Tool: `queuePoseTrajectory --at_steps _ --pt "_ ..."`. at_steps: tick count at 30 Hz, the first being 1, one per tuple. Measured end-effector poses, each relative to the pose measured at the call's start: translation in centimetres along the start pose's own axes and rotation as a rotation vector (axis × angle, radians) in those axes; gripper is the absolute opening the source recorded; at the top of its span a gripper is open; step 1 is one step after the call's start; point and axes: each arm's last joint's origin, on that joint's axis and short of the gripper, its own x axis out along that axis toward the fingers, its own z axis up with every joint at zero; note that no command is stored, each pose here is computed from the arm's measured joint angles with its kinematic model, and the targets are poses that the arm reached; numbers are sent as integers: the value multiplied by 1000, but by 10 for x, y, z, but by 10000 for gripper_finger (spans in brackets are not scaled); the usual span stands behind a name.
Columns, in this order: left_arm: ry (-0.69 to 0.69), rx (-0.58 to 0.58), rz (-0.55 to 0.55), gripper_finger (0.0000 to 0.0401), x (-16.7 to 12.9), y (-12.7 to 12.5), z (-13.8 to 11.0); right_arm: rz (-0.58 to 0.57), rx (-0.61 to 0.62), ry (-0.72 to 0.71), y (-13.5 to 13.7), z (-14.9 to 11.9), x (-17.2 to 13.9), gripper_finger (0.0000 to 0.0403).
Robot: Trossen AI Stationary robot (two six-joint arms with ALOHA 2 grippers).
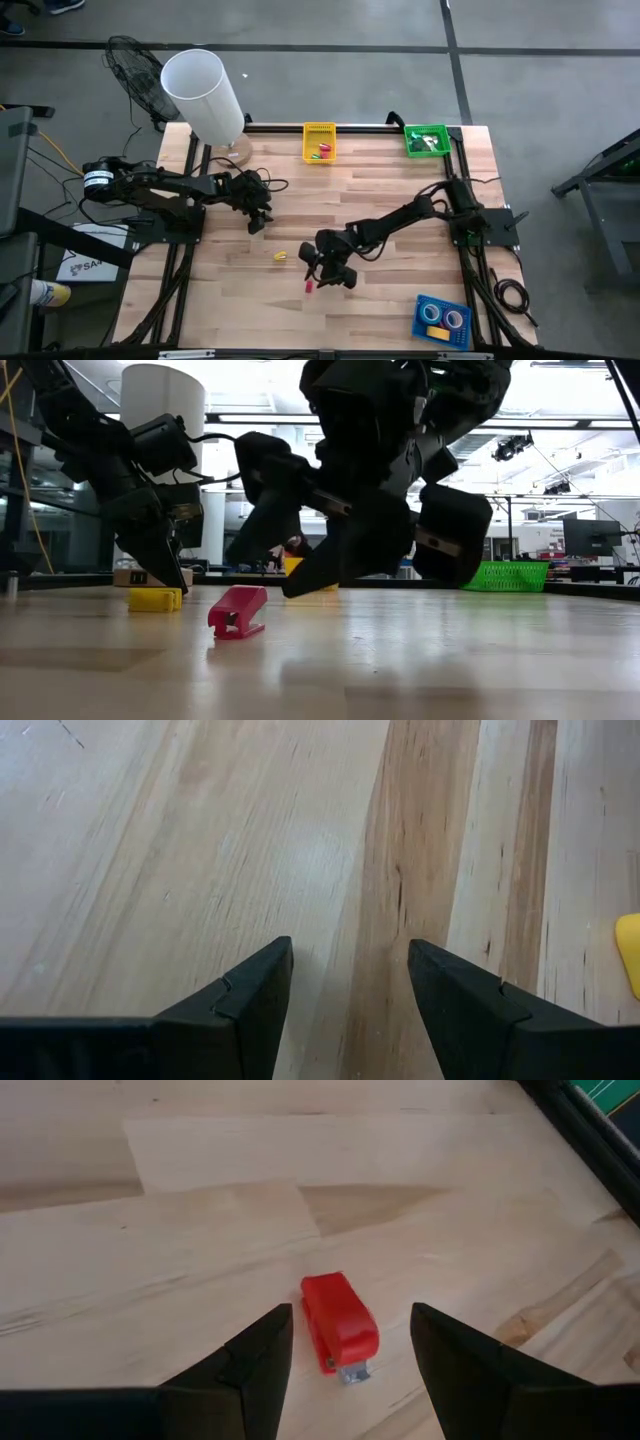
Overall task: Pick and place Stapler, Stapler remover, tape
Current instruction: Put the red stapler into the yellow bin
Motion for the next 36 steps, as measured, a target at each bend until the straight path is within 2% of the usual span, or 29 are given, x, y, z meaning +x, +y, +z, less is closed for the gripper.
queuePoseTrajectory --at_steps 7,20,24,28,36 --pt "0 0 0 202 0 0 0 2 9 -24 -5 -4 -3 195" --pt "1 -1 1 202 0 0 0 -6 0 -54 1 -20 14 195" --pt "0 -1 1 202 0 0 0 -3 42 -63 -1 -22 13 194" --pt "0 -1 1 202 0 0 0 12 90 -81 -3 -25 11 181" --pt "0 -1 1 202 0 0 0 44 93 -105 -2 -24 11 136"
